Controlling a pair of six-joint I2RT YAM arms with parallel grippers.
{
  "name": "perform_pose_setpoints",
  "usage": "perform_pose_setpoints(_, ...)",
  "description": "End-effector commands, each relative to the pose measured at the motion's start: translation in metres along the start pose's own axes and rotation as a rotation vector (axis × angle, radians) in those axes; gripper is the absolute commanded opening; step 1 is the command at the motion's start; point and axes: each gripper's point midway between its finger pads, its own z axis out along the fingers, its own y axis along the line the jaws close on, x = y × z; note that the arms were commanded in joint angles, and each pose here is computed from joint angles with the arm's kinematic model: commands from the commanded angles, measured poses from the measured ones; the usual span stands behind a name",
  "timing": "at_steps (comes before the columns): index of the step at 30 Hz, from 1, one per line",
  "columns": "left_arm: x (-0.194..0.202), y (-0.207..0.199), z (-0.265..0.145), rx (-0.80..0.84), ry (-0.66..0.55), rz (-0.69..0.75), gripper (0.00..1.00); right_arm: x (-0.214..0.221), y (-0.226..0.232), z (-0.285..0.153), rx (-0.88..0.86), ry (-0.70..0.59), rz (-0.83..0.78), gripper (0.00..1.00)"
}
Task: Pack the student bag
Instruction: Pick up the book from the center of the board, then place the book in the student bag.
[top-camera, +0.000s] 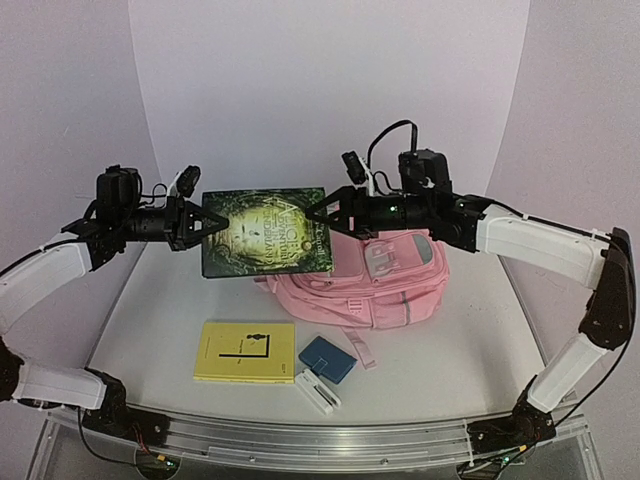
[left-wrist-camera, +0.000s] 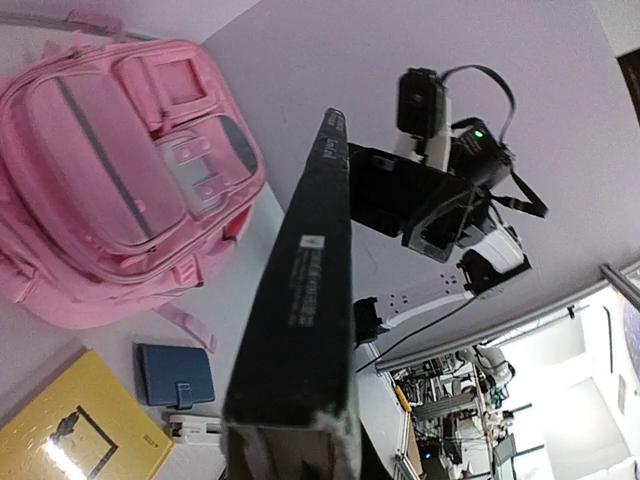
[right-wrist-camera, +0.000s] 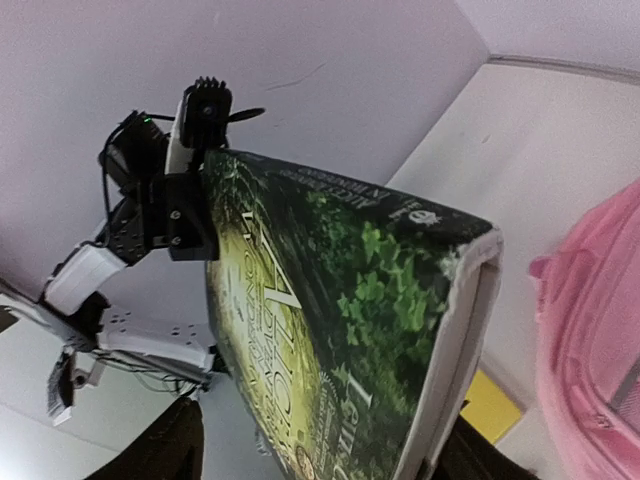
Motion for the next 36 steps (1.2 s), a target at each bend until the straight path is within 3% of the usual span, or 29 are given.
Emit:
perform_pose_setpoints(1,-0.026,0.073,-0.018,-0.275,-0.122,-0.198,0.0,-0.017,-0.073,-0.012,0.397,-0.088,-0.103,0.81)
perform_pose_setpoints(6,-0.044,0.112,-0.054,-0.349,-0.244,-0.297,0.0,-0.018,-0.128,-0.024,0.724,-0.081,-0.18,0.92)
perform_pose_setpoints(11,-0.051,0.132,-0.082,-0.447,-0.329,-0.334,0.0,-0.013,-0.155,-0.015,0.95,-0.038,-0.268,0.93)
perform_pose_setpoints(16,-0.044,0.147,-0.105,-0.512,-0.4,-0.387,0.0,0.006,-0.163,0.021,1.053,0.035,-0.365,0.93)
perform_pose_setpoints(23,-0.023,0.156,-0.109,-0.538,-0.394,-0.438,0.0,0.031,-0.192,0.056,1.179,0.121,-0.44,0.94)
perform_pose_setpoints(32,-0.013,0.141,-0.103,-0.48,-0.358,-0.397,0.0,0.058,-0.235,0.055,1.326,0.205,-0.477,0.83)
perform_pose_setpoints(34,-0.013,0.139,-0.102,-0.472,-0.35,-0.396,0.0,0.057,-0.241,0.047,1.389,0.192,-0.495,0.73)
perform_pose_setpoints(36,-0.013,0.137,-0.101,-0.46,-0.341,-0.396,0.0,0.055,-0.242,0.042,1.421,0.175,-0.499,0.54)
